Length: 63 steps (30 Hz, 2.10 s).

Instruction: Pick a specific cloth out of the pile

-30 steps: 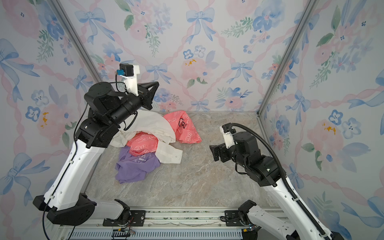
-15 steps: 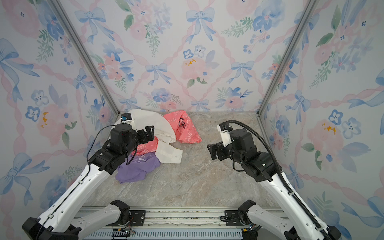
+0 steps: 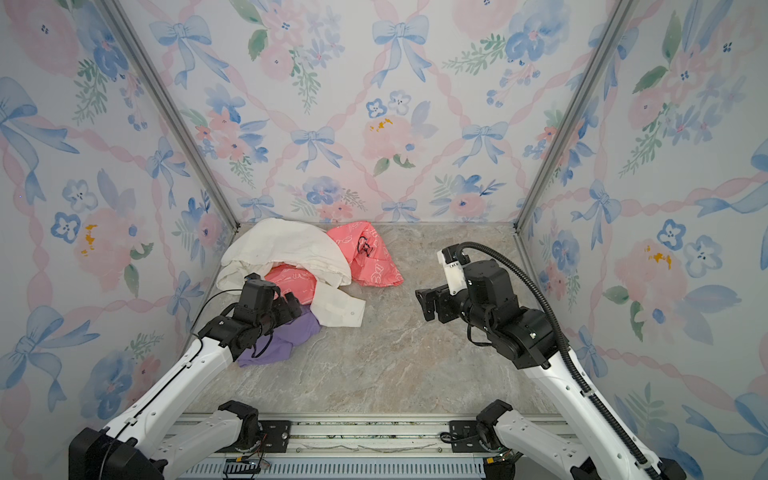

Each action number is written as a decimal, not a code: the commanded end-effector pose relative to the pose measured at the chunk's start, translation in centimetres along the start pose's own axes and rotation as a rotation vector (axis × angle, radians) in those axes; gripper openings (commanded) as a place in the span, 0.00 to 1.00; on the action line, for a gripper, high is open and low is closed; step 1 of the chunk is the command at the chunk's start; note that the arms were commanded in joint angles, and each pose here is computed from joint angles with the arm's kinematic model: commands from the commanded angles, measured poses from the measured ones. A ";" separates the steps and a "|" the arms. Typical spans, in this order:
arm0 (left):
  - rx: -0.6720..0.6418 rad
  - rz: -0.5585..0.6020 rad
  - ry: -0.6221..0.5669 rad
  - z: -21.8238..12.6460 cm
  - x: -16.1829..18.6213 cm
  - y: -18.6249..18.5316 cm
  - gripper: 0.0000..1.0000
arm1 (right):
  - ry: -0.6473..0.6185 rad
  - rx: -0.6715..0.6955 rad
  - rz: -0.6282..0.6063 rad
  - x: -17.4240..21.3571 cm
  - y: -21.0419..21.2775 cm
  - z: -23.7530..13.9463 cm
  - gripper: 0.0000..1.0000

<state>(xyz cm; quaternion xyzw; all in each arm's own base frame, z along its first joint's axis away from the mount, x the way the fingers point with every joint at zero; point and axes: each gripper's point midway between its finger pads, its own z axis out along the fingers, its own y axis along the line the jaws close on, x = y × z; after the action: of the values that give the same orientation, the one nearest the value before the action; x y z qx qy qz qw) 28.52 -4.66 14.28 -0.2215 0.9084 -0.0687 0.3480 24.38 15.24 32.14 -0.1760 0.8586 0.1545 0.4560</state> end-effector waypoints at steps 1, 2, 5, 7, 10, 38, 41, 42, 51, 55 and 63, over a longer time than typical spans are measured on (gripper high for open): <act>-0.074 -0.032 0.015 0.0 0.4 1.8 0.98 | 0.013 -0.003 0.004 0.7 -0.1 -0.5 0.97; -0.097 -0.033 0.019 0.1 0.3 2.3 0.98 | 0.002 0.002 0.006 0.8 -0.2 -0.5 0.97; -0.161 -0.040 0.048 0.8 0.7 3.6 0.98 | -0.021 0.024 0.026 1.2 -0.7 -0.4 0.97; -0.181 -0.060 0.080 1.3 1.3 4.0 0.98 | -0.019 0.023 0.050 1.4 -0.7 -0.1 0.97; -0.210 -0.090 0.110 2.0 2.2 4.6 0.96 | 0.005 -0.022 0.050 1.5 0.1 0.5 0.97; -0.265 -0.212 -0.011 1.0 -1.3 4.8 0.00 | 0.002 0.021 -0.005 0.5 -0.7 1.0 0.97; -0.270 -0.221 -0.065 -0.6 -2.8 4.9 0.00 | -0.004 0.036 -0.014 0.7 -1.1 0.5 0.97; -0.281 -0.217 -0.076 -1.1 -3.1 5.1 0.00 | -0.010 0.040 -0.012 0.7 -1.2 0.3 0.97; -0.353 -0.187 -0.083 -3.6 -3.9 6.8 0.03 | -0.016 0.031 0.017 1.8 -1.4 0.0 0.97; -0.350 -0.212 -0.077 -3.7 -3.6 7.6 0.00 | -0.020 0.024 0.029 1.6 -1.3 0.0 0.97; -0.240 -0.175 -0.235 -8.1 -10.9 4.0 0.00 | -0.039 0.027 0.034 0.9 -1.3 -0.4 0.97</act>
<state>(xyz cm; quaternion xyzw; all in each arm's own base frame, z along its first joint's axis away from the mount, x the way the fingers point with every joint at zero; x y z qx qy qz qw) 27.77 3.02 21.16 -0.3624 0.8573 0.0354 0.3638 24.02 13.88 30.73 -0.1607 0.8588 0.1485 0.4633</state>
